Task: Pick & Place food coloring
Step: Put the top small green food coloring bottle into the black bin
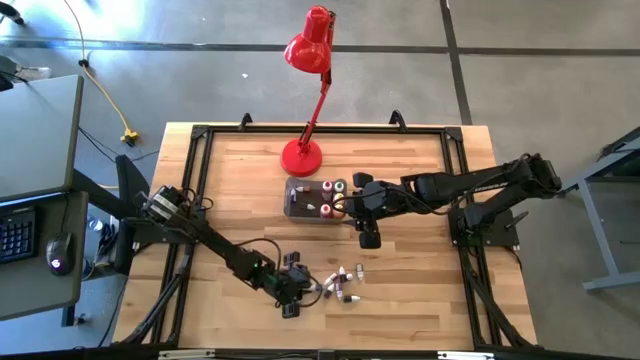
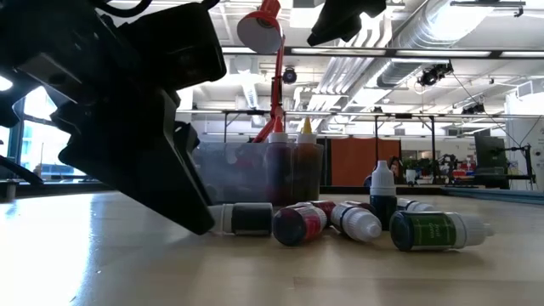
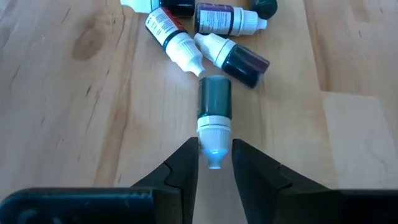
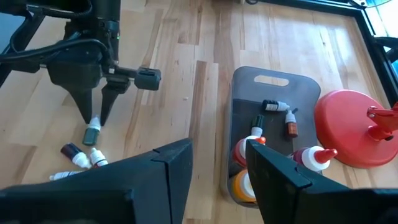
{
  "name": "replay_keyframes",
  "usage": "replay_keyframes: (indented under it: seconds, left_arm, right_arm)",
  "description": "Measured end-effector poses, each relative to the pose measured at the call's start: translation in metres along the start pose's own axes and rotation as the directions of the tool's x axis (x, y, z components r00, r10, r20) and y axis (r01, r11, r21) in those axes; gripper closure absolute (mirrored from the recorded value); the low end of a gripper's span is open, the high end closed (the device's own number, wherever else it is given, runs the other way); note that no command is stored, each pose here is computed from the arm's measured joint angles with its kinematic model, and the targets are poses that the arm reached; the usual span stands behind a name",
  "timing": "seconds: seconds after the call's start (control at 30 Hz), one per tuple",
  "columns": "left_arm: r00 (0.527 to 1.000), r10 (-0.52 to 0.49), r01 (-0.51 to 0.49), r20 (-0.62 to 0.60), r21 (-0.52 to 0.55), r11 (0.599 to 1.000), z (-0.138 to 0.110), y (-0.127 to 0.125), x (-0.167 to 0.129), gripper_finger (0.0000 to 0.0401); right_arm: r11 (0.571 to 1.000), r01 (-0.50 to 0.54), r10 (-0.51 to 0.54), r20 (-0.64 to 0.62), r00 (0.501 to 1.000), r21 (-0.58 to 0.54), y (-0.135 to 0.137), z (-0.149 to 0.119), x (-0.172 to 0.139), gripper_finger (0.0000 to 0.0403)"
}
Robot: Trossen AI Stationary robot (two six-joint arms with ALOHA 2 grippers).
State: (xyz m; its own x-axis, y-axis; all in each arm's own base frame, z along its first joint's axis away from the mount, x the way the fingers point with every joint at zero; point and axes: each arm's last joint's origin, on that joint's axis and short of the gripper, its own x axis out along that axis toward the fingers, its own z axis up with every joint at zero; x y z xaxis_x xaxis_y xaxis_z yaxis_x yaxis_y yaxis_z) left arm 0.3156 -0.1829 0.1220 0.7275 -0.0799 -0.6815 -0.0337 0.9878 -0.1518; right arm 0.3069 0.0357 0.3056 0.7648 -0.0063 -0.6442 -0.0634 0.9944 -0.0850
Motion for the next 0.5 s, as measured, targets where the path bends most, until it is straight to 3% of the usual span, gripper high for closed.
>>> replay_keyframes:
  seconds: [0.23,0.5]
  left_arm:
    - [1.0,0.017,-0.017,-0.005,0.017,1.0,0.0001,0.003,0.001,0.0308]
    - [1.0,0.028,-0.028,0.004,0.024,0.999,0.0032,0.0064,0.0012,0.0377]
  right_arm:
    - [1.0,0.0,0.0,0.004,1.0,0.0,0.0,0.0004,0.0,0.0261]
    - [1.0,0.0,0.0,0.0,1.0,-0.001,0.0,0.0,0.0,0.0261]
